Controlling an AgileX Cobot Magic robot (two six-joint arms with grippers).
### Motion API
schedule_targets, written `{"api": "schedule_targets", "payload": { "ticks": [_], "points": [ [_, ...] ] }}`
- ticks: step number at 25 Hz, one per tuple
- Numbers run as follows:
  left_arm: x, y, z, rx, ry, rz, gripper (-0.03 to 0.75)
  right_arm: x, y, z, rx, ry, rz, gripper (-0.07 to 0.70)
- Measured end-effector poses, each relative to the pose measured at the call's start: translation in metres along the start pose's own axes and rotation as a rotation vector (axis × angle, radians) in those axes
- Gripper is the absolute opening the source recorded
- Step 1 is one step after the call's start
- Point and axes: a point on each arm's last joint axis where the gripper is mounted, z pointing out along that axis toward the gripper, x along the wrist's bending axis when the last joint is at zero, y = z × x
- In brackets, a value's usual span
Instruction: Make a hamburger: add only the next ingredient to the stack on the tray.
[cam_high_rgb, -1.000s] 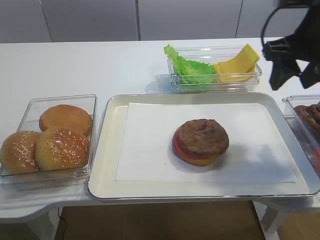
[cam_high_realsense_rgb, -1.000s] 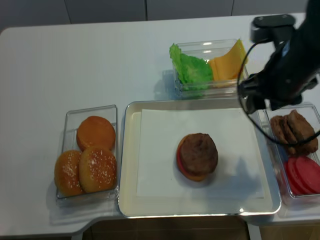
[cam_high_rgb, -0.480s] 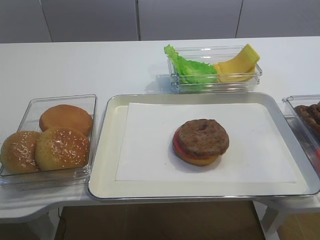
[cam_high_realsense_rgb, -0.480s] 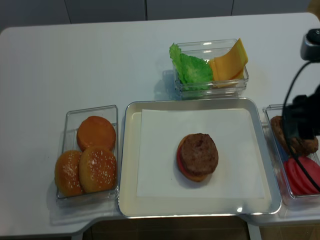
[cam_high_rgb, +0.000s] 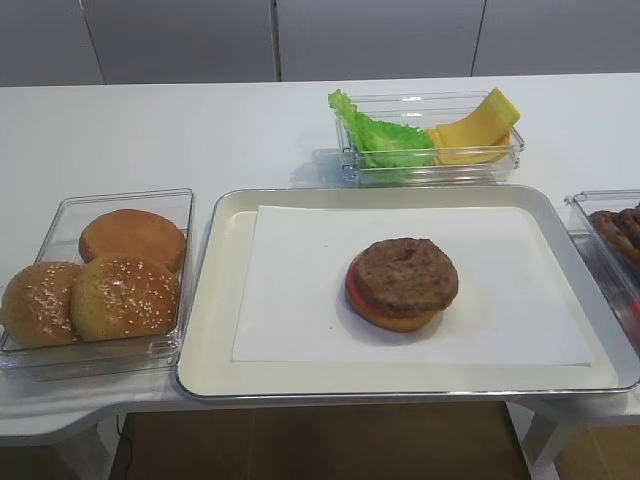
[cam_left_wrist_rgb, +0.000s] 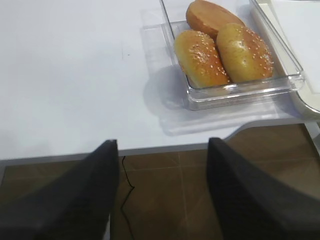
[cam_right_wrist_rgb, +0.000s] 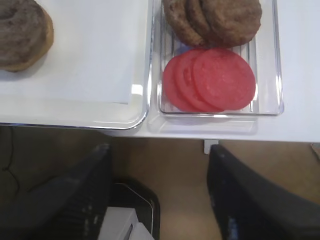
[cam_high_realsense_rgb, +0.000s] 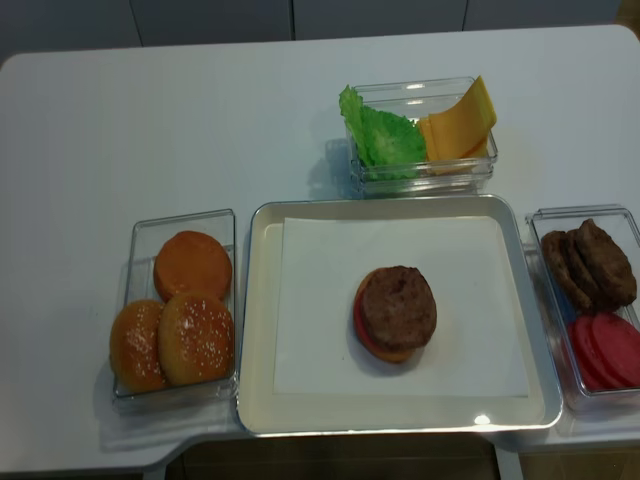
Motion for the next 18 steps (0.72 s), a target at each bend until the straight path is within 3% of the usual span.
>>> {"api": "schedule_targets", "payload": {
  "ticks": [12,18],
  "points": [
    [0.0,0.0,0.0,0.0,0.0,0.0,0.417,0.003,-0.081,-0.059,-0.384,0.042,-0.017,0.447],
    [0.0,0.0,0.0,0.0,0.0,0.0,0.417,0.003,-0.114,-0.055,-0.472,0.062,-0.023,0.447]
  ]
}}
